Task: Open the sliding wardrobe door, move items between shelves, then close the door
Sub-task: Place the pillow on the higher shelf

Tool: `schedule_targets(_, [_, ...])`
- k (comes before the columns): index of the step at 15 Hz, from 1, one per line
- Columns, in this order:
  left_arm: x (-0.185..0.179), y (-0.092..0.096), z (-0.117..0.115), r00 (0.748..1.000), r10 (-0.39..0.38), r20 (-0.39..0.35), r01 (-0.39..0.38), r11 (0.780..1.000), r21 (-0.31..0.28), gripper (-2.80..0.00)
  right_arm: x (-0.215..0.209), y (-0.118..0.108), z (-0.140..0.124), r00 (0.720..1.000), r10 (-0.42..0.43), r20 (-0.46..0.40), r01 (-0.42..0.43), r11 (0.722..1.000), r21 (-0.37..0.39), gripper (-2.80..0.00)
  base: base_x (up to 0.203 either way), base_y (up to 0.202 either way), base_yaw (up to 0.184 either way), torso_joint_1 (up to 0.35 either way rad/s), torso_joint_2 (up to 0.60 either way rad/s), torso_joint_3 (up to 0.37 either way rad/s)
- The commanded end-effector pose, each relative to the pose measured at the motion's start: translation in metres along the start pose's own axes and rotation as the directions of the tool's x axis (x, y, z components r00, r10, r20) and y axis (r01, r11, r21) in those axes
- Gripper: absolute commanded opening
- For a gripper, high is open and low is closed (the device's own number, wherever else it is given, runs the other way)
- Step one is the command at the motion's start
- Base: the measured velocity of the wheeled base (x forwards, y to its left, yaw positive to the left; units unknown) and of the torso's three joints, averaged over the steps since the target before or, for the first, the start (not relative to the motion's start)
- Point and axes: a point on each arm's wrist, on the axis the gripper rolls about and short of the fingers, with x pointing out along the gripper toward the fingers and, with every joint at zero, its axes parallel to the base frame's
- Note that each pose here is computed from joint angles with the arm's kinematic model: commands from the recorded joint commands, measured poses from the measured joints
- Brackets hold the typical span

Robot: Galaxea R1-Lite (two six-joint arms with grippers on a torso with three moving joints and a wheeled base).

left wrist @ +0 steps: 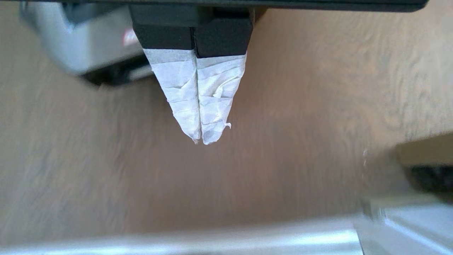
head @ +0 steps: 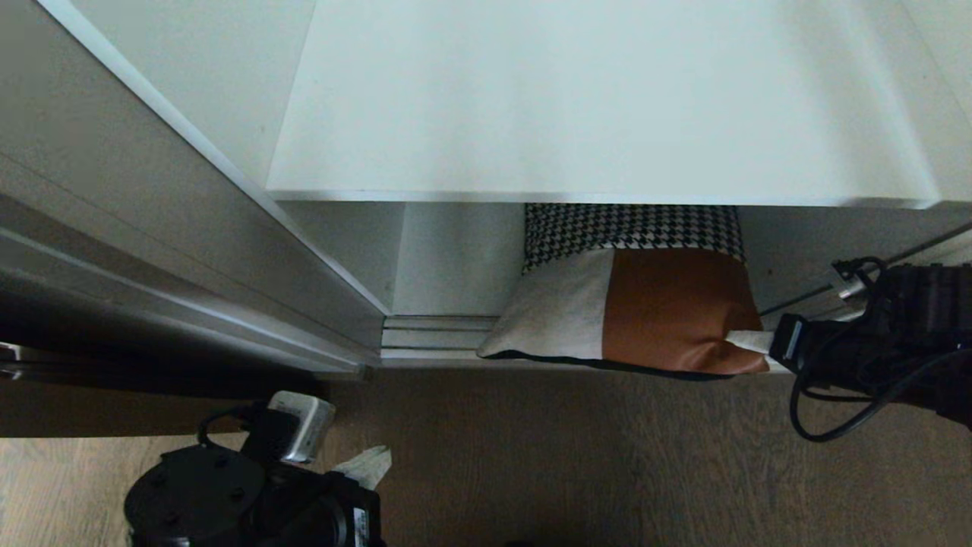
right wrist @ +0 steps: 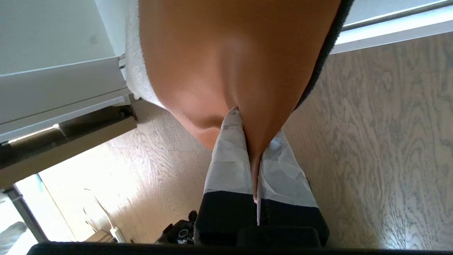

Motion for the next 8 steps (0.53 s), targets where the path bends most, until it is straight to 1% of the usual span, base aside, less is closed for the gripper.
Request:
schedule_targets(1, [0.001, -0.002, 0.004, 0.997, 0.001, -0.072, 0.0, 1.0, 0.02, -2.8, -0.003, 0.004, 0.002, 1.0, 0.011, 0.011, -0.011, 1.0, -0.007, -2.8, 0.0, 0.0, 0.0, 0.0, 0.0, 0.0])
schedule_targets(2, [0.003, -0.003, 0.004, 0.993, -0.004, -0.118, 0.007, 1.0, 0.026, -2.8, -0.004, 0.006, 0.003, 1.0, 0.013, 0.013, -0.013, 1.0, -0.008, -2.8, 0.0, 0.0, 0.0, 0.0, 0.0, 0.0])
schedule_targets(3, [0.005, -0.004, 0.001, 0.984, 0.001, -0.179, 0.006, 0.999, 0.036, -2.8, -0.006, 0.007, 0.004, 1.0, 0.016, 0.018, -0.016, 1.0, -0.012, -2.8, 0.0, 0.0, 0.0, 0.0, 0.0, 0.0])
schedule_targets(4, [0.008, -0.007, -0.001, 0.972, -0.011, -0.233, 0.016, 1.0, 0.02, -2.8, -0.009, 0.009, 0.006, 0.999, 0.02, 0.024, -0.02, 1.0, -0.017, -2.8, 0.0, 0.0, 0.0, 0.0, 0.0, 0.0])
schedule_targets(5, [0.011, -0.011, -0.002, 0.961, -0.063, -0.271, 0.047, 0.997, -0.064, -2.8, -0.011, 0.011, 0.006, 0.999, 0.024, 0.029, -0.024, 0.999, -0.022, -2.8, 0.0, 0.0, 0.0, 0.0, 0.0, 0.0])
schedule_targets(6, [0.014, -0.015, -0.003, 0.945, -0.125, -0.303, 0.084, 0.986, -0.144, -2.8, -0.012, 0.012, 0.007, 0.999, 0.026, 0.033, -0.026, 0.999, -0.024, -2.8, 0.0, 0.0, 0.0, 0.0, 0.0, 0.0])
schedule_targets(8, [0.018, -0.019, -0.008, 0.898, -0.235, -0.371, 0.156, 0.96, -0.232, -2.8, -0.014, 0.013, 0.007, 0.999, 0.029, 0.036, -0.029, 0.999, -0.026, -2.8, 0.0, 0.0, 0.0, 0.0, 0.0, 0.0])
